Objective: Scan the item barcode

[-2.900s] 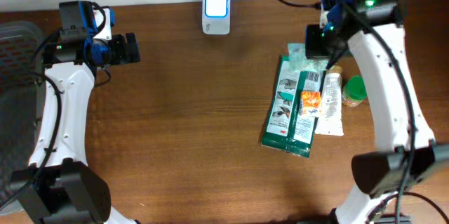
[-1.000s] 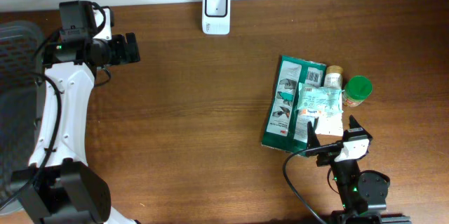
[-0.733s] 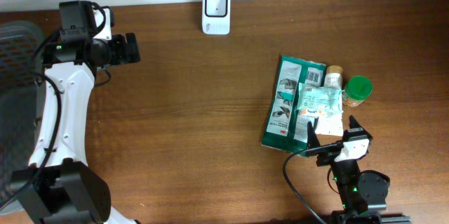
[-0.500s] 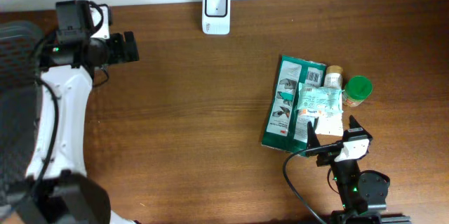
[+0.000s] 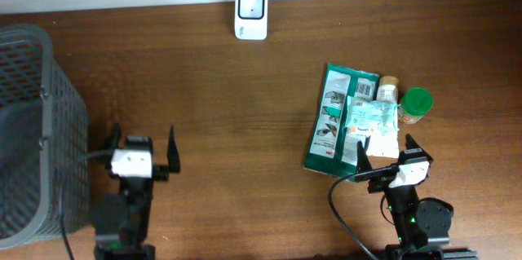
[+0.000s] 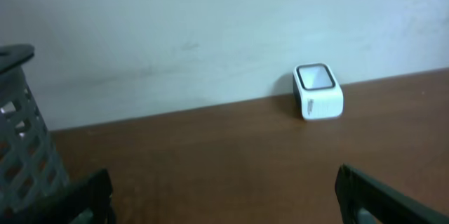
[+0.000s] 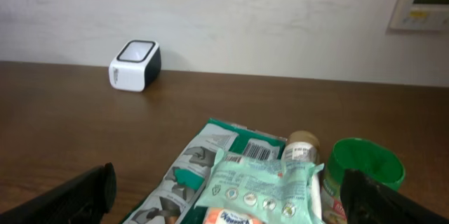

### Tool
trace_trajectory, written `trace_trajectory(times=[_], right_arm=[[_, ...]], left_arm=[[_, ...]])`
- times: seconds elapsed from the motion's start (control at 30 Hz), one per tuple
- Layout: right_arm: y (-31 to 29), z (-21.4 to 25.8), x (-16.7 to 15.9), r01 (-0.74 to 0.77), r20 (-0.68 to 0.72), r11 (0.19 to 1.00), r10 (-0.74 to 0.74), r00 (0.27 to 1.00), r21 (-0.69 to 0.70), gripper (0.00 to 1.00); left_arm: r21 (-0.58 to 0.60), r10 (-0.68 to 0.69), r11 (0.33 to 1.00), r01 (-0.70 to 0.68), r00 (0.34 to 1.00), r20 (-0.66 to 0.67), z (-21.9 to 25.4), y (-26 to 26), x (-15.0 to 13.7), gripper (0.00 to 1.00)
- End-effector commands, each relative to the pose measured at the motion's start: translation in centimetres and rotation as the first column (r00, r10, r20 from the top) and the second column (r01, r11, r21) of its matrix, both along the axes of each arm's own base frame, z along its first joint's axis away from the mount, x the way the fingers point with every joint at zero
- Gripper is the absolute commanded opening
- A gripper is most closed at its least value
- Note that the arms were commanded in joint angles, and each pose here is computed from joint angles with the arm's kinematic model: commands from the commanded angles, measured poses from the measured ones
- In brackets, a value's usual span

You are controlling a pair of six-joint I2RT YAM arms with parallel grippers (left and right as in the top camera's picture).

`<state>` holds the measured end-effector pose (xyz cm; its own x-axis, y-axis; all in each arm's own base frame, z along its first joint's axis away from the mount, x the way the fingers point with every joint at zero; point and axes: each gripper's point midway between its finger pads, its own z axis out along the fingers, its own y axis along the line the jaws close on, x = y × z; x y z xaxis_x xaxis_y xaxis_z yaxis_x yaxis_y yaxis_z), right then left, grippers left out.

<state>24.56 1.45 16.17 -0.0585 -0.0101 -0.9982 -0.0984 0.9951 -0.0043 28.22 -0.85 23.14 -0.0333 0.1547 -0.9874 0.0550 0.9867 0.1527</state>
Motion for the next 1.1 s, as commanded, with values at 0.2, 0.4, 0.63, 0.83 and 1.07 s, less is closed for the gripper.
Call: trace_trajectory(times=[0.2, 0.4, 0.63, 0.83, 1.07], right_arm=[[0.4, -0.2, -0.1, -0.019, -0.003, 1.000, 0.019, 1.000, -0.006, 0.98], [0.4, -0.2, -0.1, -0.019, -0.003, 1.000, 0.019, 1.000, -0.006, 0.99], [0.4, -0.2, -0.1, -0.019, -0.003, 1.000, 0.019, 1.000, -0.006, 0.98], [0.4, -0.2, -0.1, -0.019, -0.003, 1.000, 0.019, 1.000, -0.005, 0.98], [0.4, -0.2, -0.1, -0.019, -0.003, 1.000, 0.019, 1.000, -0.005, 0.98]], left_arm=[[0.116, 0.064, 0.991, -0.060, 0.997, -0.035, -7.6, 1.2, -3.6, 0.99], [0.116, 0.057, 0.992, -0.053, 0.998, -0.034, -7.5, 1.1, -3.6, 0.99], [0.116, 0.057, 0.992, -0.053, 0.998, -0.034, -7.5, 1.1, -3.6, 0.99], [0.116, 0.057, 0.992, -0.053, 0.998, -0.034, -7.5, 1.1, -3.6, 0.99], [0.116, 0.057, 0.992, -0.053, 0.998, -0.034, -7.5, 1.1, -3.6, 0.99]])
